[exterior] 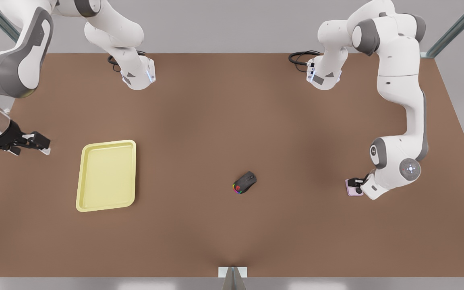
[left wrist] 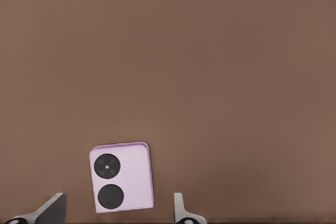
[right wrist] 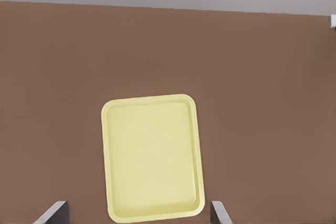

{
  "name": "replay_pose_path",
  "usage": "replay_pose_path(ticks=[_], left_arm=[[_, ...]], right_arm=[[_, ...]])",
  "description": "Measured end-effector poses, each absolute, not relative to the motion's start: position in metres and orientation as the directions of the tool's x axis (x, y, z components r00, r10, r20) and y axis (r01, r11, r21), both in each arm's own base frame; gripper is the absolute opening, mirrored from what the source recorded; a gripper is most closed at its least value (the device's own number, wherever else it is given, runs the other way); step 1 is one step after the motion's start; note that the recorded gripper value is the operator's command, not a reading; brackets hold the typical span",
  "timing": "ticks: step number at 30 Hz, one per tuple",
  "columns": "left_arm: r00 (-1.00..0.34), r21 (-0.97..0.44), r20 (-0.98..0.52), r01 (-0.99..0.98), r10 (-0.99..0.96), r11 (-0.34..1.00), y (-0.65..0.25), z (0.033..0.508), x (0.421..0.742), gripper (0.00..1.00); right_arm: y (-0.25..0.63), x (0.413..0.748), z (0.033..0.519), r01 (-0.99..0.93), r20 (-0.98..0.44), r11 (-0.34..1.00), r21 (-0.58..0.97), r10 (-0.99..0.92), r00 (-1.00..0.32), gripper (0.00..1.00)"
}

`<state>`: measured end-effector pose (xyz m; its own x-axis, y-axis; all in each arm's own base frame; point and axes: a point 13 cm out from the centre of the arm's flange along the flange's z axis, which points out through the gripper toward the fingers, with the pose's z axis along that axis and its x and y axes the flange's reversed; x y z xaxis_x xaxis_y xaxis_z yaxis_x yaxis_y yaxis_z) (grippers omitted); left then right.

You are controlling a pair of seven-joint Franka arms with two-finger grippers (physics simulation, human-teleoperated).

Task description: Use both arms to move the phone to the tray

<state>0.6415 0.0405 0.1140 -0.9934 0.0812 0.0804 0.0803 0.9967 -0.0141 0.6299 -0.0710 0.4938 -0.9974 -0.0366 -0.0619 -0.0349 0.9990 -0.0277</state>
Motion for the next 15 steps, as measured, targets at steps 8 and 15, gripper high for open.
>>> replay_pose_path(ticks=[8,15], left_arm=[[-0.989,-0.015,0.104,0.109,0.11,0.994,0.052,0.094,0.626,1.0],[-0.988,-0.045,0.121,0.09,0.095,0.995,0.052,0.064,0.62,1.0]], right_arm=[[-0.03,0.632,0.486,-0.106,-0.039,0.994,-0.039,-0.108,-0.993,1.0],[-0.03,0.631,0.506,-0.107,-0.059,0.993,-0.05,-0.11,-0.992,1.0]])
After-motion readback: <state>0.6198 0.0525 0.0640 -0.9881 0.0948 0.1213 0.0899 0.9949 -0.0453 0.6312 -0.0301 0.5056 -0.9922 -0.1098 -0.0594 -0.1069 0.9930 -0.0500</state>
